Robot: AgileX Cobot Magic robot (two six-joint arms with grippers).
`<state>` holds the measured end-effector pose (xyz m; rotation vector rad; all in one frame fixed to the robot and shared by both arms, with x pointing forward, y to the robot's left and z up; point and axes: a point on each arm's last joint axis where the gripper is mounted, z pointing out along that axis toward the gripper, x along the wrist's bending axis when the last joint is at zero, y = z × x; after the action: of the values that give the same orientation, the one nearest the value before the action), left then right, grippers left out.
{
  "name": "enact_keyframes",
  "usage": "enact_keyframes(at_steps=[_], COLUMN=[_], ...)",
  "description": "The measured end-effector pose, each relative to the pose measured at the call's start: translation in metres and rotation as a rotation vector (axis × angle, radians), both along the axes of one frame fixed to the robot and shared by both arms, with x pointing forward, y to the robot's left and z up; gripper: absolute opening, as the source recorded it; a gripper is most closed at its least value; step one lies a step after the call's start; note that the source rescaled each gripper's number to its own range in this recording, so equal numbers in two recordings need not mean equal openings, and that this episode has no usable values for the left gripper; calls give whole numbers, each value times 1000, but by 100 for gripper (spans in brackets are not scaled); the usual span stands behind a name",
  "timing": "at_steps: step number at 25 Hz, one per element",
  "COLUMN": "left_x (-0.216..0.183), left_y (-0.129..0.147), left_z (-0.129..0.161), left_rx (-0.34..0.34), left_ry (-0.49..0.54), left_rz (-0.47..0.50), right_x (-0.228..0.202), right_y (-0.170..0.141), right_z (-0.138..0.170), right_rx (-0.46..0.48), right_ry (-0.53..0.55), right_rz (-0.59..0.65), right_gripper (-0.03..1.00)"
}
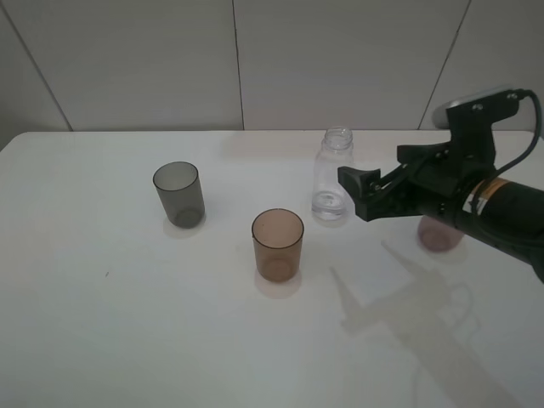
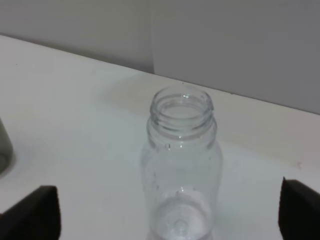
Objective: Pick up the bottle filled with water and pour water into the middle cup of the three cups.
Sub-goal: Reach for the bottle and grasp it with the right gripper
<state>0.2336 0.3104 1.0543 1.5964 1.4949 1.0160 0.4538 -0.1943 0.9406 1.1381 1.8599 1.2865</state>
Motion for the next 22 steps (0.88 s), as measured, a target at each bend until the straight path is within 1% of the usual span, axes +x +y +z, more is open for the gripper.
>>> enact_keyframes(at_steps=[2,6,22], left_x=[0,0,0], left_y=[0,0,0], left_z=[0,0,0], left_rx=[0,0,0], left_ry=[0,0,0], left_rz=[0,0,0], right_x=[4,9,49], right_y=[2,5,23], right_z=[-15,-28,-58], right_rx=[-9,-3,-27], right_ry=[26,23,68], right_rz=[0,1,-3], right_gripper=[95,95,95])
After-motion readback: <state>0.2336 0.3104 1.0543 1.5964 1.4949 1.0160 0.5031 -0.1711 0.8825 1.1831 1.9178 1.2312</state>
